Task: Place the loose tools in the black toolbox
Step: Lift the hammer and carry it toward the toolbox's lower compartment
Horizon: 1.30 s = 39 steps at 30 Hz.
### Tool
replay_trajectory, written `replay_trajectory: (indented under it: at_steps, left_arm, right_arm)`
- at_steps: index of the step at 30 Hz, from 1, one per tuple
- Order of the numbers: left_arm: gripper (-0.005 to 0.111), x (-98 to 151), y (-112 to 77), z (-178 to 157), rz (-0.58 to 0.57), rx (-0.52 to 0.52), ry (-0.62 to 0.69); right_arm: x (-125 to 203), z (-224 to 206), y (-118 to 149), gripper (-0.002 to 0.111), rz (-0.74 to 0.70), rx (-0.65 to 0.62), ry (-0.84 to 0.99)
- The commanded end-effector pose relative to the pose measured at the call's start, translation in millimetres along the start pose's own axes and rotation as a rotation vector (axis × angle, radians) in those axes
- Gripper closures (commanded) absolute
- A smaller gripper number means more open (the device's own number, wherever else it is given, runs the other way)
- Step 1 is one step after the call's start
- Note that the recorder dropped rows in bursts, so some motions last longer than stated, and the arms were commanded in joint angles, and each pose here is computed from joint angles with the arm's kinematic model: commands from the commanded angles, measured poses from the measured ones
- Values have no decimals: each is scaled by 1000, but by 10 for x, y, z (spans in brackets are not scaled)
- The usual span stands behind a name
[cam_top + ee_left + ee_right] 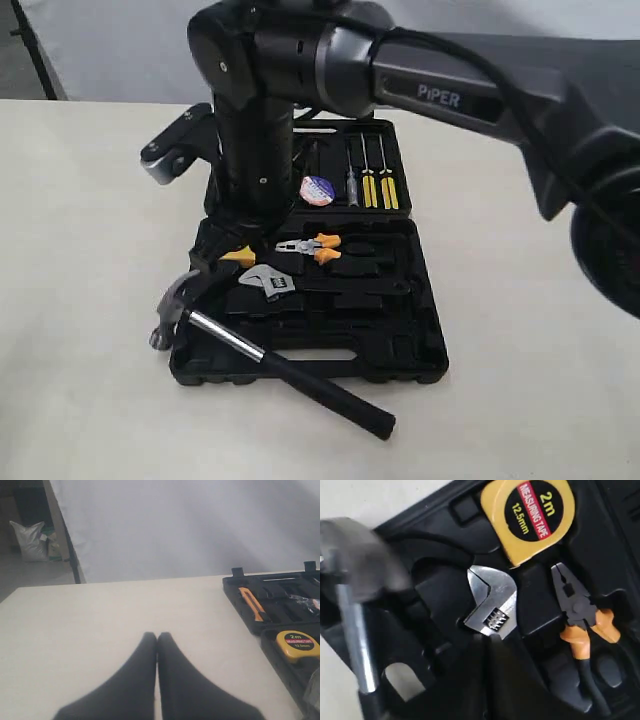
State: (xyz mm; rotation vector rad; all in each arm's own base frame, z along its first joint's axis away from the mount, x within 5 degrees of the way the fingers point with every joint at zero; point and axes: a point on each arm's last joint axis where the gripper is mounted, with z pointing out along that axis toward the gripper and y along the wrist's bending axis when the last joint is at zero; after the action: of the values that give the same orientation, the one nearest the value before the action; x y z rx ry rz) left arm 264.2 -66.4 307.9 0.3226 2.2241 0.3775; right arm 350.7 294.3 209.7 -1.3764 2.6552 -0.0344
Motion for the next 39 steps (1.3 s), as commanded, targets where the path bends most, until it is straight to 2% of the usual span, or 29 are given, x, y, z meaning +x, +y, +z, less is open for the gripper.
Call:
replay_trajectory:
  at_steps: [1, 8, 13, 18, 23, 25, 29, 32, 35, 39]
  left_arm:
    - [105, 15, -3, -8, -22, 14, -7]
    - [105, 15, -3, -8, -22, 14, -7]
    - [105, 15, -3, -8, -22, 14, -7]
    - [105, 15, -3, -8, -22, 14, -7]
    - [105, 15, -3, -8, -22, 14, -7]
    - [105, 15, -3, -8, -22, 14, -7]
    - [105, 15, -3, -8, -22, 14, -7]
    - [105, 15, -3, -8, -22, 14, -7]
    - [105, 15, -3, -8, -22, 14, -7]
    - [105, 15, -3, -8, -22, 14, -7]
  right_arm:
    - [-14, 209, 32, 108, -34, -21, 42]
    - [-28, 226, 86, 108, 14, -56, 38]
    - [-48, 101, 166, 108, 46, -146, -8]
    - [-118, -52, 469, 108, -37, -310, -83]
    - [-151, -68, 830, 107, -139, -273, -65]
    - [-131, -12, 945, 102, -165, -249, -35]
    - [-70, 106, 1190, 73, -183, -246, 24]
    - [-55, 136, 1289, 54, -250, -255, 30]
    - [-55, 179, 1350, 45, -300, -265, 35]
    - [-53, 311, 1354, 46, -329, -262, 61]
